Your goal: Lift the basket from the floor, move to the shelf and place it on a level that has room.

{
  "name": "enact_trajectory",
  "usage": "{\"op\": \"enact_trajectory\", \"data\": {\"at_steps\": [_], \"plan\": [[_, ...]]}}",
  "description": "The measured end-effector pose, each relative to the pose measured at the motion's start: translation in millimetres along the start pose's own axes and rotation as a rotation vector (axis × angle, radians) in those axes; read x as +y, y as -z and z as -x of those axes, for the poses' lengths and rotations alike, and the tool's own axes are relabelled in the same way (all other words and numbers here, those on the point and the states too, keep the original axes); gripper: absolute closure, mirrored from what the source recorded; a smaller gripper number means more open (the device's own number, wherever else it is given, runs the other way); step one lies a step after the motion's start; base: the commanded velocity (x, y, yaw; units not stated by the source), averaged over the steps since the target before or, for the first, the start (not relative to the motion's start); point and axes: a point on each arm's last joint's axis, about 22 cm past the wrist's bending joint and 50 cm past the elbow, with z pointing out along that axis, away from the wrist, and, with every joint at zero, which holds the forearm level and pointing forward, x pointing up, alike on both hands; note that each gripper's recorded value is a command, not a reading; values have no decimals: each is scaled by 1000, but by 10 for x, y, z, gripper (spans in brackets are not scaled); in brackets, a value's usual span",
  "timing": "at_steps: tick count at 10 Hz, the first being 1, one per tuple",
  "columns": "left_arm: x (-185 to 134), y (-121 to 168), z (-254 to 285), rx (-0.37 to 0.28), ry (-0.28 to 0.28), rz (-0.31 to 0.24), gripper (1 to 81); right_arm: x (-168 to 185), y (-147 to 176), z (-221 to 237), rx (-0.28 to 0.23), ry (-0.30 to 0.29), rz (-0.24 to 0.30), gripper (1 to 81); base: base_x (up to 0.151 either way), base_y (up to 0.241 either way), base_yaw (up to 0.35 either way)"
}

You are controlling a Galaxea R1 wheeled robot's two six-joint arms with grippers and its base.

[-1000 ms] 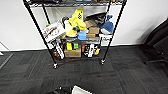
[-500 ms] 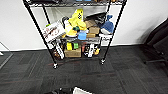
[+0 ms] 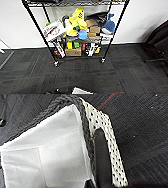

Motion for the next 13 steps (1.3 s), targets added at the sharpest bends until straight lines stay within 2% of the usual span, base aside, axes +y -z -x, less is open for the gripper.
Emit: {"op": "enact_trajectory", "data": {"at_steps": [3,4,7,9,13], "plan": [[-257,429,439,3,102,-3,811,-295,-74,194,-72,23,-8,811,0,0,0],[-303,536,516,-2,118,-5,811,-369,-70,261,-92,25,-11,811,0,0,0],[63,746,609,0,107,44,811,-405,352,42,-67,41,-12,811,0,0,0],[235,1018,588,21,96,47,811,-696,705,-16,-51,62,-57,811,0,0,0],[727,1617,517,68,49,81,811,-1028,1506,-148,-6,98,-102,811,0,0,0]]}}
